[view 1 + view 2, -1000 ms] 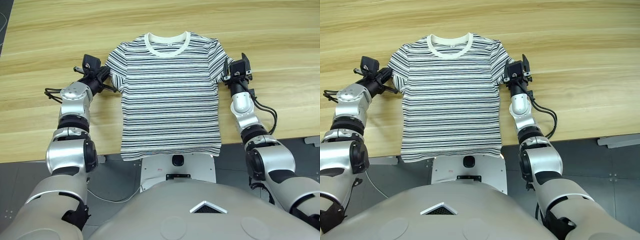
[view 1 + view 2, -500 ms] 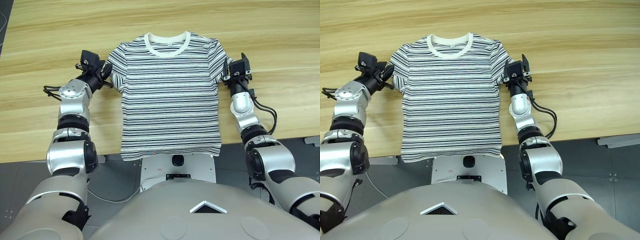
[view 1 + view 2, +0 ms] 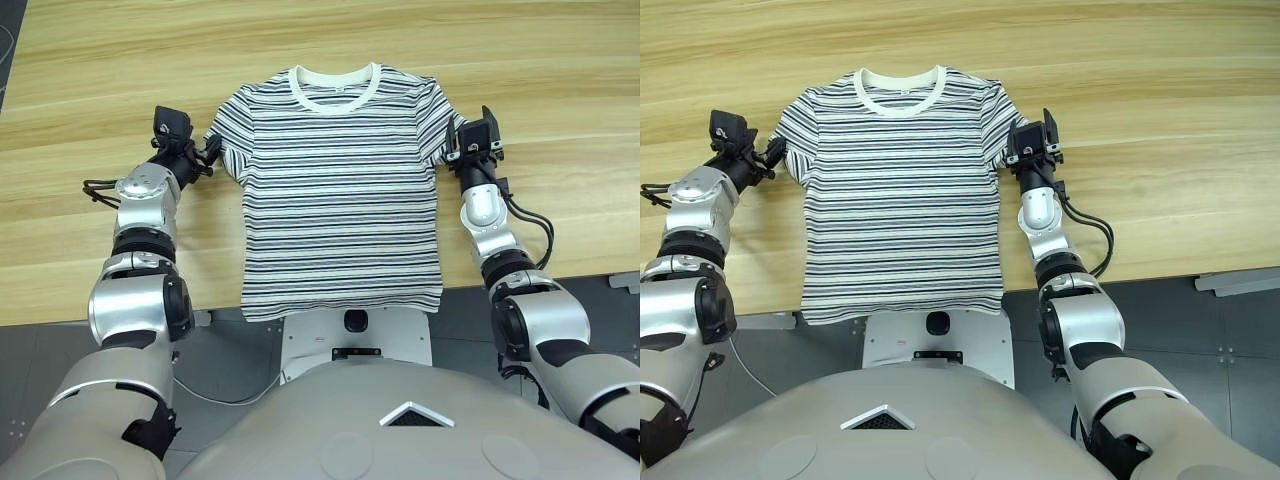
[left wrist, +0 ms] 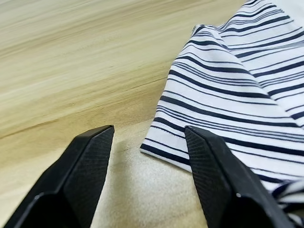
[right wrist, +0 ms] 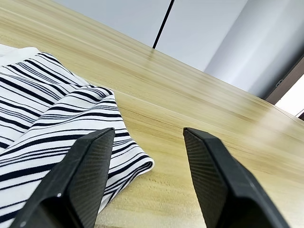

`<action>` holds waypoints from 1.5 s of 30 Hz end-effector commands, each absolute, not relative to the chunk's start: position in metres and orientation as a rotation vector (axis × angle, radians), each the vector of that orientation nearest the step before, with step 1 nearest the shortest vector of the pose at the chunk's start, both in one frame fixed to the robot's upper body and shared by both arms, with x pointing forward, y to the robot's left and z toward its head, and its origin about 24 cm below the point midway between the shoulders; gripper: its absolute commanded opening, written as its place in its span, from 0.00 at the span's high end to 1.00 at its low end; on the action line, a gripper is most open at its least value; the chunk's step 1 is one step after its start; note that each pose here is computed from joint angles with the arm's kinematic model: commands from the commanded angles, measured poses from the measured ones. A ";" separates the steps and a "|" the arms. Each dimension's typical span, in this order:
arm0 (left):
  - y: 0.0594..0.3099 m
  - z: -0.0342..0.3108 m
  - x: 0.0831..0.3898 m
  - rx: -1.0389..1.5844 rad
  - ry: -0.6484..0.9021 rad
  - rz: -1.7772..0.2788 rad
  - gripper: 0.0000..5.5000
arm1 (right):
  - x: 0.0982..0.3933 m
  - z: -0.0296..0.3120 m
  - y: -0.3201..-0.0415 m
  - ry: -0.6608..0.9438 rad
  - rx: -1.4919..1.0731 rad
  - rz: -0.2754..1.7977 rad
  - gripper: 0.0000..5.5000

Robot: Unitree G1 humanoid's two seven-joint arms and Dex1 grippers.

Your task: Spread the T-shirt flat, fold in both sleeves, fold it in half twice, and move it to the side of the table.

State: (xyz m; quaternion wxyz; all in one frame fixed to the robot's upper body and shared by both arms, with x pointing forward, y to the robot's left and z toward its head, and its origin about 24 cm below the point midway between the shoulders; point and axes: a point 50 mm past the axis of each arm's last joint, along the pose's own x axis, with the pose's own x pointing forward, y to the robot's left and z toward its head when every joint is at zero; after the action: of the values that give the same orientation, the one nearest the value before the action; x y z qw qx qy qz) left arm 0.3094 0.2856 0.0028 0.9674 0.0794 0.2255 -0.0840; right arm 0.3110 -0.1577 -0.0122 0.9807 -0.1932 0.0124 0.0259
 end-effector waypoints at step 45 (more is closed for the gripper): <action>0.254 0.031 0.331 0.177 0.248 -0.224 0.98 | 0.313 -0.010 -0.150 0.012 -0.371 0.059 0.51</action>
State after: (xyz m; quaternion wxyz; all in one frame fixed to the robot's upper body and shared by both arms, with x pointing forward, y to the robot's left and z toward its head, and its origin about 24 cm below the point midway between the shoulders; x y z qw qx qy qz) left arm 0.3318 0.2578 0.0286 0.9816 0.0866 0.1343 -0.1048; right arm 0.3110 -0.1539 -0.0122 0.9816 -0.1883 0.0108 0.0287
